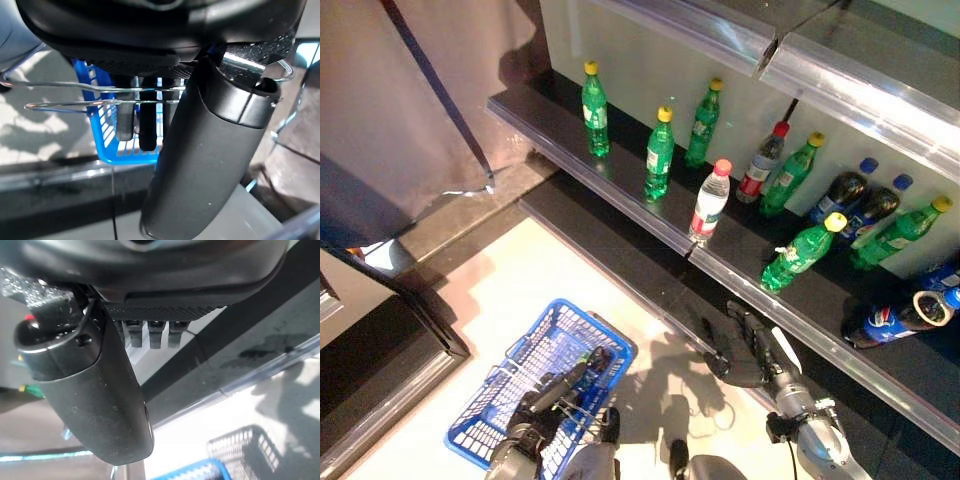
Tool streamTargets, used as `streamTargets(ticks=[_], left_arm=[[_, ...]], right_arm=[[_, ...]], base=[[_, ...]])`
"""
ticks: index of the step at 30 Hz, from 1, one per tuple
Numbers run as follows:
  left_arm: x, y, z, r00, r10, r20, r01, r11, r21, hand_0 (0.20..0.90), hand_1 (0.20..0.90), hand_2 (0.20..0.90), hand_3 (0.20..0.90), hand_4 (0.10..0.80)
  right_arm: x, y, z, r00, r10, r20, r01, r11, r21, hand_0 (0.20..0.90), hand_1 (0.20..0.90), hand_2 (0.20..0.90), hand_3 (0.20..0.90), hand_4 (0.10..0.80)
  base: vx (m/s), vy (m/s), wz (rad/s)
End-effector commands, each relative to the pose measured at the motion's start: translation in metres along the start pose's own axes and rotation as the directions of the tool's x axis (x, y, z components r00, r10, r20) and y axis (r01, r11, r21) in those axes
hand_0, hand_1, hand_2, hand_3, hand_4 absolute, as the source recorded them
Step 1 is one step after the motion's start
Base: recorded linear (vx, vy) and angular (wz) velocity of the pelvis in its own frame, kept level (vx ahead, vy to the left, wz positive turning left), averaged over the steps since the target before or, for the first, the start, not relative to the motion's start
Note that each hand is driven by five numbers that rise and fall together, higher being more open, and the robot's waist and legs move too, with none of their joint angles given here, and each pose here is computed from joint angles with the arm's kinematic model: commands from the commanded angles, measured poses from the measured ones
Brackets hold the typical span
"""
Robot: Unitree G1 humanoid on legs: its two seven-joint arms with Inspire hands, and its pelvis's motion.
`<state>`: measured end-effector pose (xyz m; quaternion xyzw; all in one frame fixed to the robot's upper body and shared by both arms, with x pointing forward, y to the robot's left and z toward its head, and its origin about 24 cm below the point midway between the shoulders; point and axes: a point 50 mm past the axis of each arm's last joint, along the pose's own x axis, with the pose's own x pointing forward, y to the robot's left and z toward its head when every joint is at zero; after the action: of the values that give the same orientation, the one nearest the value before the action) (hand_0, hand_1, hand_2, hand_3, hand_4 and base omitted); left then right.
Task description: Pick up the drink and place into the basket.
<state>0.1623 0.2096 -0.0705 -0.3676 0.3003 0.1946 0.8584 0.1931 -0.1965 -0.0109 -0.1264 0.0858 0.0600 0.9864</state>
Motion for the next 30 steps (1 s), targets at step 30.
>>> streamTargets(ticks=[30], left_arm=[[-0.024,-0.06,0.03,0.929,-0.343,0.14,0.326,0.936,0.136,0.3,0.3,0.3,0.2,0.1]], right_arm=[[-0.006,-0.013,0.082,0.887,-0.017,0.461,0.029,0.999,-0.018,0.9,0.9,0.9,0.9,0.8]], base=[[0.067,0.062,0.0]])
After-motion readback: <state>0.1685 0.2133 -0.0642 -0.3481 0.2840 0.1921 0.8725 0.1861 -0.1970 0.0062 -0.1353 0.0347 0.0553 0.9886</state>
